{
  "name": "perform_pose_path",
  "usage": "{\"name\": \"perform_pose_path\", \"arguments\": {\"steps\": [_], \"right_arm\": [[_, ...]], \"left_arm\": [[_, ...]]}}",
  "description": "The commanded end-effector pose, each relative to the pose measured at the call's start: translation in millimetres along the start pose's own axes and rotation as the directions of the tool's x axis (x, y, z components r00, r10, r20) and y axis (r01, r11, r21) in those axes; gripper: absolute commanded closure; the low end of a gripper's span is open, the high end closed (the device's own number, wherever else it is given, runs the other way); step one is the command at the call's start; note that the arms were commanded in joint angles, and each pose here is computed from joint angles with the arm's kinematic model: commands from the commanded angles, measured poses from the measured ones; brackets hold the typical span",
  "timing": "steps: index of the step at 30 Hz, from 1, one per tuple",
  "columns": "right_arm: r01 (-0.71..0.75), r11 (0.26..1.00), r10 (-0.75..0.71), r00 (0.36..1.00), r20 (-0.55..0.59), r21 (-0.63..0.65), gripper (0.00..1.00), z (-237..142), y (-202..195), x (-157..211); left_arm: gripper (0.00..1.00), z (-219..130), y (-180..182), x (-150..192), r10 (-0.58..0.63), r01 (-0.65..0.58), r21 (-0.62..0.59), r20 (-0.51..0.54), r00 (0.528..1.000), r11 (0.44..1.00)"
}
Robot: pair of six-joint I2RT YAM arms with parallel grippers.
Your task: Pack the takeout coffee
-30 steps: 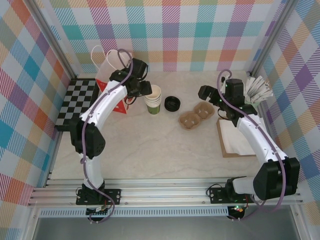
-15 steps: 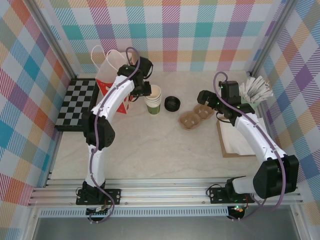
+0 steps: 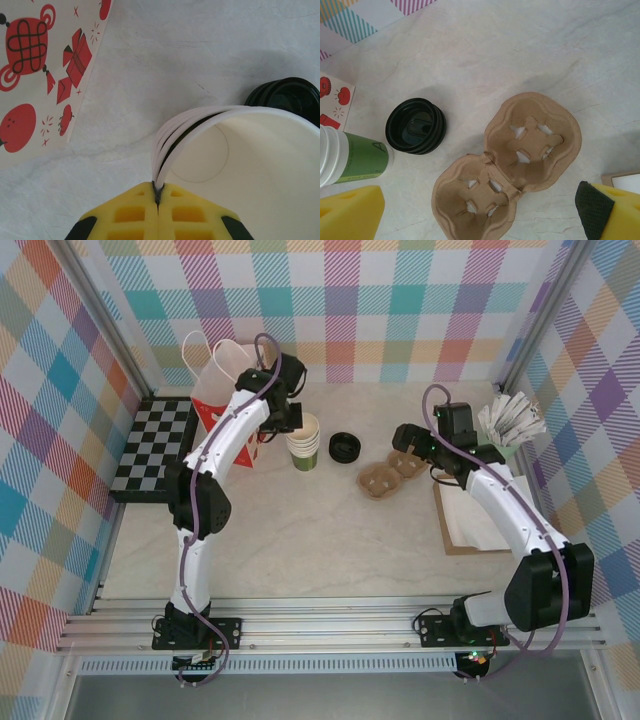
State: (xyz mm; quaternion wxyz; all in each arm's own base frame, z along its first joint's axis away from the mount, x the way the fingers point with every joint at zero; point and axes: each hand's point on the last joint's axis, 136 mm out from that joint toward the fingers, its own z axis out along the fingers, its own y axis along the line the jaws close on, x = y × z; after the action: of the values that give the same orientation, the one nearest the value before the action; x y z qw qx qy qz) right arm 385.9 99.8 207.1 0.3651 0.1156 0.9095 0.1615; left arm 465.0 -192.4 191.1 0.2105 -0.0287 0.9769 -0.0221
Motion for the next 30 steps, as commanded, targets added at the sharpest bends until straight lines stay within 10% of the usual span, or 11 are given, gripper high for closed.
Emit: {"name": "perform_pose_path", "arguments": {"steps": [1, 30], "right_arm": [[-0.001, 1.0, 0.002, 1.0, 0.009, -0.011, 0.0, -3.0, 8.4, -7.3], [0.135, 0.991, -0.136, 0.988, -0.077, -0.021, 0.0, -0.6, 50.5, -4.2]], "left_arm": [[1.0, -4.1, 4.0, -0.3, 0.028, -0.028, -0.032, -0.009, 1.0, 0.999], [1.0, -43.3, -2.3, -33.4, -0.115, 0.097, 0.241, 0.062, 0.991, 0.966]]}}
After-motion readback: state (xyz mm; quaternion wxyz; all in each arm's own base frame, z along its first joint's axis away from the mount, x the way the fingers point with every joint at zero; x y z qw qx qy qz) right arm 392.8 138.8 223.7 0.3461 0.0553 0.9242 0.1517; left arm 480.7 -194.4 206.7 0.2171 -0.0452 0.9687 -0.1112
